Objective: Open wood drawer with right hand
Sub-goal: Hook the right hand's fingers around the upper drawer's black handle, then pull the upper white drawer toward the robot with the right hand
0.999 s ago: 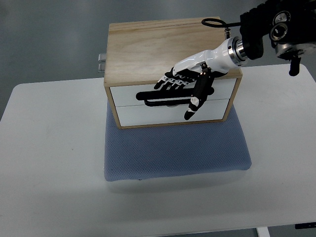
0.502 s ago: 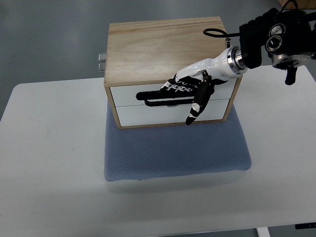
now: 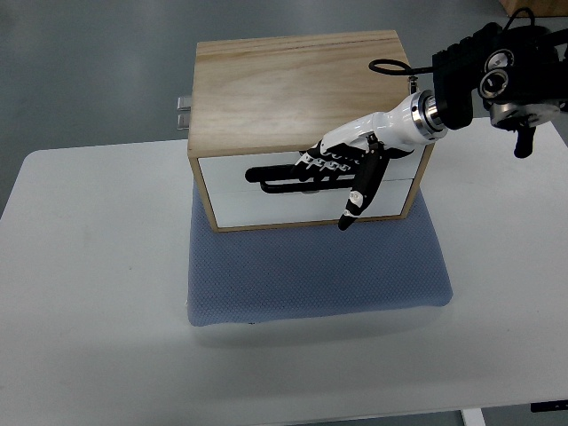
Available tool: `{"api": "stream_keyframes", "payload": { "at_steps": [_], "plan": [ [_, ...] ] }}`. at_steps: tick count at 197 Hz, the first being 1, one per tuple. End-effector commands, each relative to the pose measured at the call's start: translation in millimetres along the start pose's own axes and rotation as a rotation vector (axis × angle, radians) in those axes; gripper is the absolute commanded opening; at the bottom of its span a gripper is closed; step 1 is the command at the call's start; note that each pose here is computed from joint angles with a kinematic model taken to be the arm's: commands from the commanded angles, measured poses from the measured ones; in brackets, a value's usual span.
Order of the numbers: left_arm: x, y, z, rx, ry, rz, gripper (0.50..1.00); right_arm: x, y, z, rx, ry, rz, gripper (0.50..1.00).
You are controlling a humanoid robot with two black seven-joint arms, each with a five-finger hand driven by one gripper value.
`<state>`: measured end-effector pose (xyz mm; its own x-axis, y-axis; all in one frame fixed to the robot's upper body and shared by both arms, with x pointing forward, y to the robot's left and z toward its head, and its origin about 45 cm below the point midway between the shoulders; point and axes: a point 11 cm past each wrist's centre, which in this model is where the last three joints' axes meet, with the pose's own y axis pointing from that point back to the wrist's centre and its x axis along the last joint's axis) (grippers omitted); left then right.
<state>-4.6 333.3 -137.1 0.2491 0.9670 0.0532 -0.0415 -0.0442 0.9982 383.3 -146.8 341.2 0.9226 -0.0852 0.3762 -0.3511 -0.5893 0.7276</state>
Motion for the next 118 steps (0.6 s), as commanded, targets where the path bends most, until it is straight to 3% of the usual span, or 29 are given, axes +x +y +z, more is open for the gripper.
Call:
{"api": "stream_keyframes", "payload": {
  "at_steps": [1,118],
  "plan": [
    [0,0,0,0.000,0.000,0.000,1.000,-2,2,1,0.001,-0.003,-0.016,0.954],
    [0,0,0,0.000,0.000,0.000,1.000,-37,13,-1,0.028,-0.010,-0.191,0.954]
  ]
}}
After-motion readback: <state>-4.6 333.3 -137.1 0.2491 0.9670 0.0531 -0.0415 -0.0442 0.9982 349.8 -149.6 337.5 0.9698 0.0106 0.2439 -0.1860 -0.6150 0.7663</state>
